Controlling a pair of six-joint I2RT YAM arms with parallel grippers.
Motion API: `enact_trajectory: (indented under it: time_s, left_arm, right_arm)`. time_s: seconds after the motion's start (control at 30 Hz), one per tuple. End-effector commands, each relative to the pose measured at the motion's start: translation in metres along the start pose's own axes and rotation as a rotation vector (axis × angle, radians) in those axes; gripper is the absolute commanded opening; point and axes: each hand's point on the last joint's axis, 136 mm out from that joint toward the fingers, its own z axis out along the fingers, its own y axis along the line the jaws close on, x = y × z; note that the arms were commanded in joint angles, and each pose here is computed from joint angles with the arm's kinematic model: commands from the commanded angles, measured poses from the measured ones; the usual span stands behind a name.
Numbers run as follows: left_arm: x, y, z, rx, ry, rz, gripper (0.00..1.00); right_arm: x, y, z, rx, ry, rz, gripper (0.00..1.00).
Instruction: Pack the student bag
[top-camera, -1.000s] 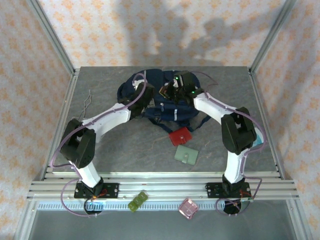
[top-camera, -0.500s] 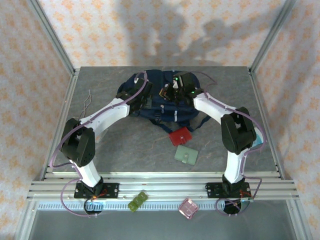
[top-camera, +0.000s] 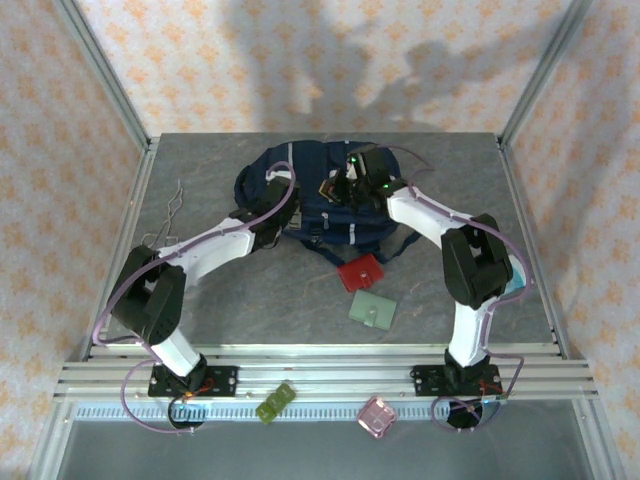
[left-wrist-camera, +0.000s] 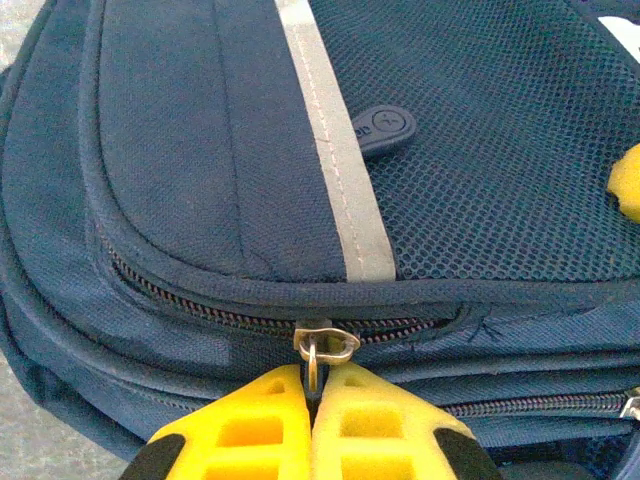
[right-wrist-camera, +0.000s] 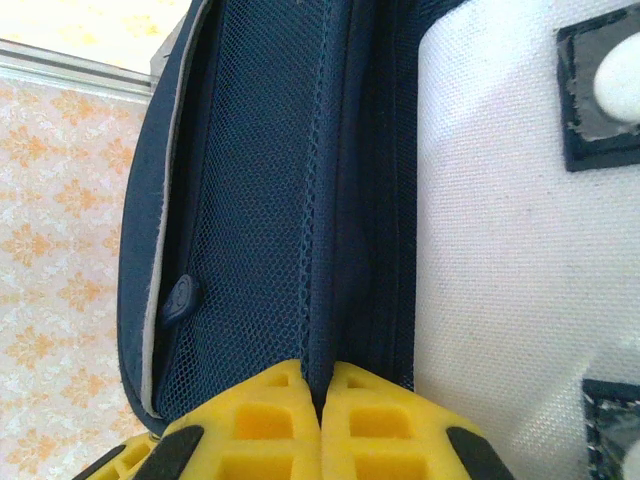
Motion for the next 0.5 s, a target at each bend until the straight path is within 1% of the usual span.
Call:
enact_trajectory:
  time_s: [0.0,0.13,0.23,0.37,0.47]
  left_arm:
    - [-0.013,0.012,-0.007,-0.067,-0.052,0.003,0.00]
    - [-0.006,0.044,-0.008,-0.204,0.003,0.032,0.00]
    - [-0.008,0.069,-0.012,-0.271,0.000,0.018,0.00]
    - [-0.017,0.090,-0.017,-0.309,-0.018,-0.020,0.00]
    - [-0.015,0.085,-0.016,-0.271,-0.004,-0.020,0.00]
  right_arm:
    - [-0.010,0.024,-0.018,-0.061,-0.042,-0.048,0.00]
    - [-0.012,0.008,-0.018,-0.003,-0.057,-0.062,0.00]
    - [-0.014,-0.005,-0.021,0.029,-0.067,-0.061,0.00]
    - [-0.011,-0.017,-0.021,0.064,-0.071,-0.067,0.00]
    - [-0.011,-0.021,-0.019,0.078,-0.072,-0.071,0.00]
